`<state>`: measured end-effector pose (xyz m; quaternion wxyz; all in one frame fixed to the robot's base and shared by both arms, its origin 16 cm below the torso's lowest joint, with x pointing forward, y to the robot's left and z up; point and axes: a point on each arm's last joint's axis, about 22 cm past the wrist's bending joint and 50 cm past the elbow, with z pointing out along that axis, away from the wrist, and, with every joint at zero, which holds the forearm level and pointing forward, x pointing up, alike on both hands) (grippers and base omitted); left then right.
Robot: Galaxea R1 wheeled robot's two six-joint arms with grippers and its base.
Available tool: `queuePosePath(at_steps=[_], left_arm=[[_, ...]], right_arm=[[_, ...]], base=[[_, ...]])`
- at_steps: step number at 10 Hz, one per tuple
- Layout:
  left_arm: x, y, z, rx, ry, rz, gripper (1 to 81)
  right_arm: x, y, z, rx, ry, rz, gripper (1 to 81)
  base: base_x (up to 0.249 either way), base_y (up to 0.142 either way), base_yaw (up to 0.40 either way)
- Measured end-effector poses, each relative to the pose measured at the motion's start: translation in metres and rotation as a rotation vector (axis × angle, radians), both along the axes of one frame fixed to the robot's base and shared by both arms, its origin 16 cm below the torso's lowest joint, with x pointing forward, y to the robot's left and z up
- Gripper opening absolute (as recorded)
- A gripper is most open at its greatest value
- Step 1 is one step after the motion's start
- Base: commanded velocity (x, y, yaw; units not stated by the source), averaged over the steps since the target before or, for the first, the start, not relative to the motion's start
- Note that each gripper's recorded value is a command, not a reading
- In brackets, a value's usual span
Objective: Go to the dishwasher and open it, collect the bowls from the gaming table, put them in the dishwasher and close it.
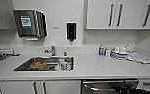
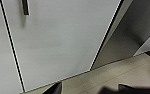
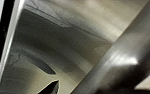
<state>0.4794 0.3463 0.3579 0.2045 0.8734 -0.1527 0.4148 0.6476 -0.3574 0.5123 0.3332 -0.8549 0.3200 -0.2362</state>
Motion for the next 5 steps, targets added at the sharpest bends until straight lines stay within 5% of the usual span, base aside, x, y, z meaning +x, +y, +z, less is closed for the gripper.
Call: queuePosePath(at_steps=[5], left_arm=[[0.000, -0.006, 0.000, -0.006, -0.003, -0.003, 81.1]], right_arm=[[-0.024, 0.000, -0.010, 0.011, -0.059, 0.012, 81.1]], base=[[0.000, 0.000, 0.000]])
